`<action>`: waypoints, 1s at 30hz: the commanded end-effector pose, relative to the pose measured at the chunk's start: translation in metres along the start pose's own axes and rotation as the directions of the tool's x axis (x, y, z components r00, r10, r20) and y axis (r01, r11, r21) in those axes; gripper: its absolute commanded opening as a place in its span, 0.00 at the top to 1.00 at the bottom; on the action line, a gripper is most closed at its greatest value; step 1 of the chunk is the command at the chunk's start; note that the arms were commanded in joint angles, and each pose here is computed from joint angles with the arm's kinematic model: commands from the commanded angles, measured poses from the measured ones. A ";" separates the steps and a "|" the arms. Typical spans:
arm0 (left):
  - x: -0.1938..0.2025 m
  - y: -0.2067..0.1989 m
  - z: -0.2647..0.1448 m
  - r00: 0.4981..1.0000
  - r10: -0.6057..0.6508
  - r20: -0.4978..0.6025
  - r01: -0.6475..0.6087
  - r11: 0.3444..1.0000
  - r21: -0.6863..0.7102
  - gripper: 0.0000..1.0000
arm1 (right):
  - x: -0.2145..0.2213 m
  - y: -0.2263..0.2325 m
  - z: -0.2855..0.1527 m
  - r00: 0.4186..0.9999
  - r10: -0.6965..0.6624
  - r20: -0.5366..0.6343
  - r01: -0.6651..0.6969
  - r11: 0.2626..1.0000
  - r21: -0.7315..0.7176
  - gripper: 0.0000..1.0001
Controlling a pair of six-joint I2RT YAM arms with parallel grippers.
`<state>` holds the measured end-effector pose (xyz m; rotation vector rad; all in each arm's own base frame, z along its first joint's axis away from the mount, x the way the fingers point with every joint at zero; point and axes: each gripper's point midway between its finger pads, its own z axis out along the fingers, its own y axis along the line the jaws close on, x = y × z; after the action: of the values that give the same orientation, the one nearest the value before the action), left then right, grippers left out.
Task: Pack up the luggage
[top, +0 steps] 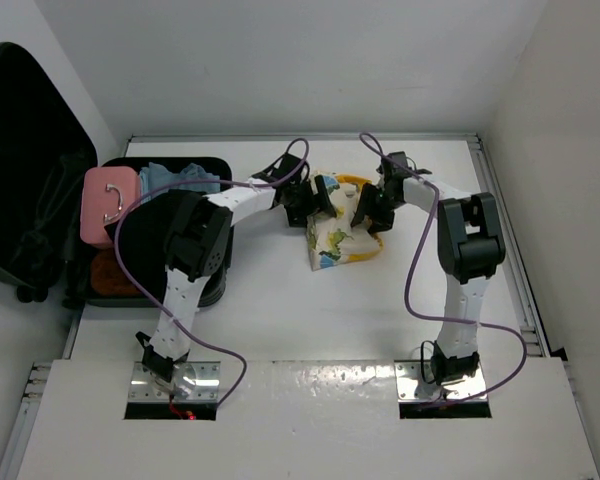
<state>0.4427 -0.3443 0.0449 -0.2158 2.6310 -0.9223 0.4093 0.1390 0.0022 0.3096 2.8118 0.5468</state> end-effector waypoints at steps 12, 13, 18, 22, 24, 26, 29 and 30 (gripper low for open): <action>0.000 -0.041 -0.008 0.947 0.319 0.036 -0.321 0.939 0.125 0.78 | 0.040 0.070 -0.022 0.993 -0.051 -0.109 0.026 0.976 -0.216 0.50; -0.011 -0.049 -0.023 0.926 0.370 0.078 -0.377 0.917 0.133 0.81 | 0.033 0.075 -0.034 0.995 -0.072 -0.071 0.053 0.970 -0.236 0.50; -0.037 -0.070 -0.078 0.836 0.522 0.169 -0.541 0.835 0.100 0.96 | 0.004 0.073 -0.075 1.000 -0.017 0.012 0.020 0.957 -0.291 0.53; -0.041 -0.073 -0.125 0.786 0.585 0.199 -0.607 0.792 0.071 1.00 | -0.004 0.060 -0.100 1.000 -0.026 0.006 0.026 0.953 -0.301 0.55; -0.043 -0.084 -0.156 0.740 0.627 0.243 -0.659 0.749 0.075 1.00 | -0.012 0.055 -0.114 0.999 -0.043 0.032 0.050 0.949 -0.311 0.55; -0.052 -0.083 -0.182 0.708 0.645 0.287 -0.687 0.724 0.066 1.00 | -0.016 0.053 -0.119 0.996 -0.071 0.056 0.085 0.944 -0.319 0.55; -0.063 -0.097 -0.233 0.657 0.654 0.375 -0.719 0.693 0.052 1.00 | -0.018 0.045 -0.123 0.995 -0.066 0.068 0.084 0.945 -0.317 0.55; -0.077 -0.093 -0.253 0.651 0.640 0.408 -0.710 0.703 0.032 1.00 | -0.017 0.044 -0.122 0.996 -0.064 0.065 0.082 0.944 -0.319 0.55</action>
<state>0.4215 -0.2843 0.2330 0.5473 2.1872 -0.7652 0.3994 0.1308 0.1102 0.2432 2.6622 0.9098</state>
